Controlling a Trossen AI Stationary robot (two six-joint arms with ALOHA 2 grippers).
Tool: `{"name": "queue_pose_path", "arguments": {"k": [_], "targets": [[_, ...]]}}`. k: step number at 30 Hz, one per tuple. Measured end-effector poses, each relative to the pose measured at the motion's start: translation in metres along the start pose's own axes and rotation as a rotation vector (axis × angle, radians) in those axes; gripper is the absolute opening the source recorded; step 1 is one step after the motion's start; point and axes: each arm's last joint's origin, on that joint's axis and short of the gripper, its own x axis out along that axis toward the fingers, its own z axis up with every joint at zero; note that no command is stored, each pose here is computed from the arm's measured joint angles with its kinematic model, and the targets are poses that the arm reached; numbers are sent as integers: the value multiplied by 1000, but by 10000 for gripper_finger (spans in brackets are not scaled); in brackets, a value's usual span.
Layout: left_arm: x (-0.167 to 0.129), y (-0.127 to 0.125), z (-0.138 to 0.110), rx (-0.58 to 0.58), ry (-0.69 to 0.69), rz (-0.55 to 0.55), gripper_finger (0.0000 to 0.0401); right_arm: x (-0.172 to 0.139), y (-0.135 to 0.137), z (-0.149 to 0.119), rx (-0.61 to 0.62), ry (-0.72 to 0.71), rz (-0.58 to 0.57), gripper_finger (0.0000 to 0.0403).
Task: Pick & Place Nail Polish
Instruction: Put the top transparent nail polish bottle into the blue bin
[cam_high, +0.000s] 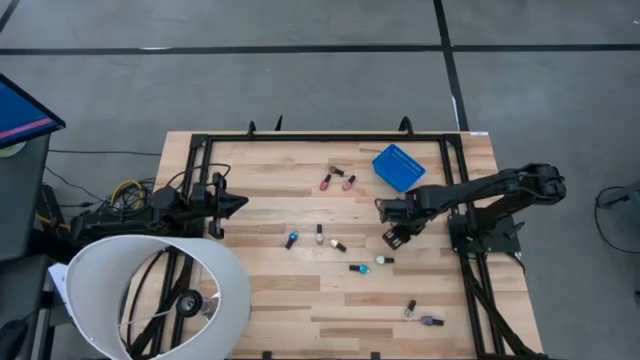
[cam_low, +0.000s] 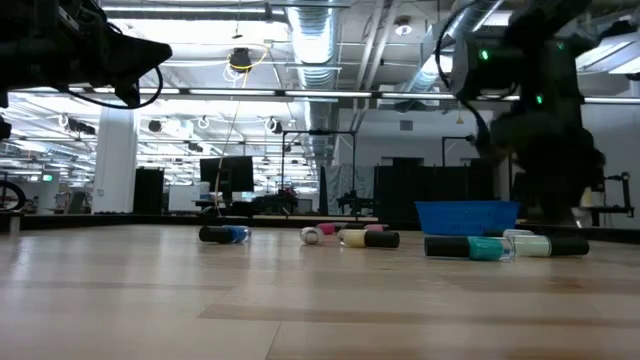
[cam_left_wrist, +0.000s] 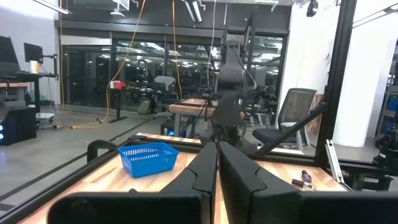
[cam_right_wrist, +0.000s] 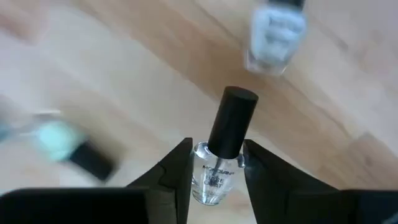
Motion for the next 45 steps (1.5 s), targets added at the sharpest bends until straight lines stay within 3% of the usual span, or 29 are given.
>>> {"name": "queue_pose_path", "arguments": {"k": [3, 7, 11, 17, 22, 27, 35, 45], "targets": [[0, 0, 0, 0, -2, 0, 11, -20, -2, 3, -32, -21, 24, 110], [0, 0, 0, 0, -5, -1, 11, -52, -10, 21, -48, -158, 67, 120], [0, 0, 0, 0, -5, -1, 11, -78, -33, 53, -14, -299, 39, 116], [0, 0, 1, 0, -8, -1, 11, -91, -79, 108, 6, -331, -37, 115], [0, 0, 1, 0, -10, -1, 11, -76, -109, 142, -14, -242, -97, 122], [0, 0, 1, 0, -12, -2, 11, -49, -121, 159, -84, -141, -123, 119], [0, 0, 1, 0, -12, -2, 11, -22, -123, 174, -116, -100, -128, 132], [0, 0, 1, 0, -12, -2, 11, -19, -124, 176, -115, -105, -127, 155]]}}
